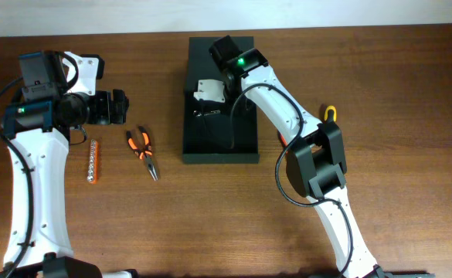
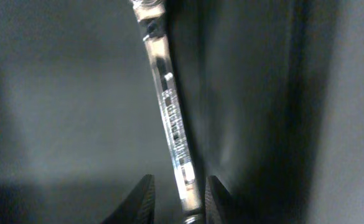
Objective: Pack container
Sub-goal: 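Carry the wrench over the box and lower it inside, then release the wrench and move the right gripper to the screwdriver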
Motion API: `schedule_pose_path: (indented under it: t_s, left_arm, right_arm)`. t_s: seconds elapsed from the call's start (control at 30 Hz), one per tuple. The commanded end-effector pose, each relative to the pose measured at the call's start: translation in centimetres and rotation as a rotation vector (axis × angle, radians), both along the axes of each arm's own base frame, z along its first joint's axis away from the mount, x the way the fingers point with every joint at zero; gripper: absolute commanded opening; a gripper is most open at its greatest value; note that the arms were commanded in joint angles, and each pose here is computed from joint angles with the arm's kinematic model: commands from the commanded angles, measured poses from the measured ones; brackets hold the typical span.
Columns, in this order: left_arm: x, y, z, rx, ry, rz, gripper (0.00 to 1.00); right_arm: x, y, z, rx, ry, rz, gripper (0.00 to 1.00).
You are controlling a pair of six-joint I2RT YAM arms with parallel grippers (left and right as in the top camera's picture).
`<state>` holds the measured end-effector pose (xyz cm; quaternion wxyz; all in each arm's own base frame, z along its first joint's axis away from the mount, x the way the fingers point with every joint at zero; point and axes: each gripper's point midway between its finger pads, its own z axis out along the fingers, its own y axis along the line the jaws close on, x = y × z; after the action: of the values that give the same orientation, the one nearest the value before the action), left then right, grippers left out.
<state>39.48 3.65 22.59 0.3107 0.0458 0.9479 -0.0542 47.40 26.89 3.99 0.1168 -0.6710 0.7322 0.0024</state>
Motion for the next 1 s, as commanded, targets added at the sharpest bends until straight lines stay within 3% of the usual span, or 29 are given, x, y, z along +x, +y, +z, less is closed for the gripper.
schedule_pose_path:
  t_s: [0.0,0.13,0.33,0.37,0.57,0.7,0.8,0.97]
  left_arm:
    - [0.4,0.2,0.5,0.011,-0.015,-0.01,0.95]
    - [0.4,0.2,0.5,0.012,-0.015,-0.01,0.95]
    - [1.0,0.5,0.7,0.03,-0.039,-0.014,1.0]
    - [1.3,0.5,0.8,0.032,-0.048,-0.014,1.0]
    - [2.0,0.7,1.1,0.038,-0.078,-0.014,0.99]
    - [2.0,0.7,1.1,0.038,-0.077,-0.013,0.99]
    - [2.0,0.7,1.1,0.038,-0.077,-0.013,0.99]
    - [2.0,0.7,1.1,0.038,-0.078,-0.014,0.99]
  right_arm:
    - [-0.9,-0.3,1.6,0.02,0.033,-0.106,0.21]
    - [-2.8,-0.4,6.0,0.061,0.051,-0.175,0.19]
    - [-4.7,-1.3,16.0,0.218,-0.013,-0.378,0.33]
    - [-4.9,-1.9,18.2,0.256,-0.039,-0.421,0.37]
    - [-4.3,-8.6,26.3,0.416,-0.151,-0.707,0.37]
    - [-2.4,-16.3,26.5,0.478,-0.123,-1.079,0.38]
    - [-1.8,-22.5,24.1,0.467,-0.042,-1.375,0.45]
    - [-2.3,-27.3,18.0,0.38,0.155,-1.613,0.47]
